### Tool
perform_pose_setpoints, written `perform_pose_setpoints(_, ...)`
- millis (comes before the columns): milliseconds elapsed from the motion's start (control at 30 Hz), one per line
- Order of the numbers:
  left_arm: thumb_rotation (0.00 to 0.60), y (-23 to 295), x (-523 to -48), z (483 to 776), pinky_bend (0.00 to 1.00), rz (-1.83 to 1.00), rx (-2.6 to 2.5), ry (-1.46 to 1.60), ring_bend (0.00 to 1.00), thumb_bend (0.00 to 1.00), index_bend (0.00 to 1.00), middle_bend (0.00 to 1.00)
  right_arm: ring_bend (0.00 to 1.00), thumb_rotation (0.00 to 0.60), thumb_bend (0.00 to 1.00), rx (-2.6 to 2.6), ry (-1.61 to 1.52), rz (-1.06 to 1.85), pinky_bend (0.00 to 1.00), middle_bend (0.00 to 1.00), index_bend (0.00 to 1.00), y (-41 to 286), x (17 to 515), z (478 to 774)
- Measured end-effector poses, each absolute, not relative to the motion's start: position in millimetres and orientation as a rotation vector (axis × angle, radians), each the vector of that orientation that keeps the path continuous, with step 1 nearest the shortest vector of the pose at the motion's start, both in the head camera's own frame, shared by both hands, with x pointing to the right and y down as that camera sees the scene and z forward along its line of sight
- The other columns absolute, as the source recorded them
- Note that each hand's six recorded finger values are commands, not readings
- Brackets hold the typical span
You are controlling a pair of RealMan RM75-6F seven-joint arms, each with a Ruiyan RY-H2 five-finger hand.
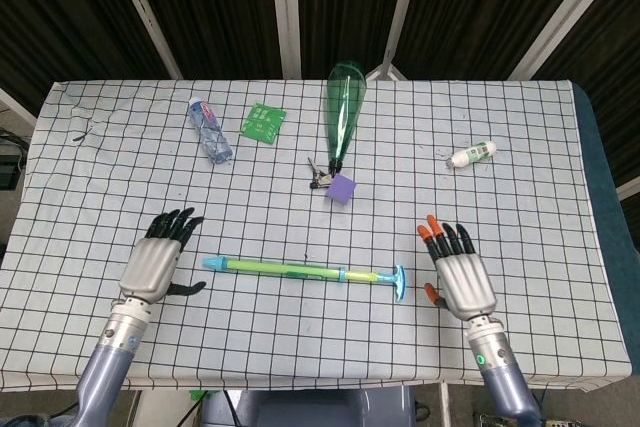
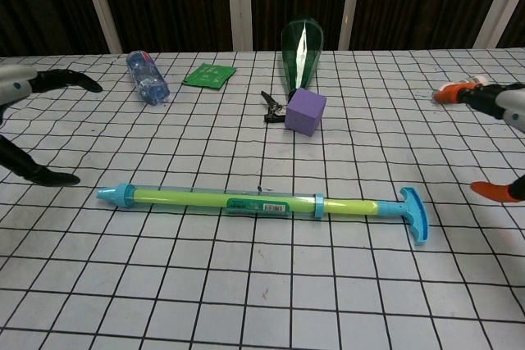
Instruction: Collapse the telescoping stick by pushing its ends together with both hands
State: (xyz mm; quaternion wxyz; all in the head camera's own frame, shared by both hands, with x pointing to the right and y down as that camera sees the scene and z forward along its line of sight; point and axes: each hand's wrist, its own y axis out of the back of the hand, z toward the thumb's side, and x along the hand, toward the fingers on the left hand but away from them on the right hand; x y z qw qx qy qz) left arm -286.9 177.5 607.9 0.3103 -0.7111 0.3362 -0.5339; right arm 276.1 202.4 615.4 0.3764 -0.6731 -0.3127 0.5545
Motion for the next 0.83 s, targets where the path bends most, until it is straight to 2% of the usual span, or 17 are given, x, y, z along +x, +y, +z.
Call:
perform_pose_setpoints(533,0.600,235,-413,551,0.00,-1.374,-1.646,1.053,0.00,0.09,0.01,0.00,0.00,0.600,0.31,-1.434,-1.034,1.460,0.00,0.00,0.00,247,426,533)
perform_pose_setpoints(667,0.600,238,-438,542,0.00,-1.395,-1.579,1.071,0.00,0.09,0.01,0.00,0.00,0.600,0.31,-1.392,-1.075,1.470,0.00,0.00,0.00,253,442,523)
perform_pose_setpoints(833,0.600,239,-454,539,0.00,-1.431,-1.554,1.096,0.00,0.09,0.01,0.00,0.00,0.600,0.31,-1.399,-1.093,1.484,0.00,0.00,0.00,254,445,525)
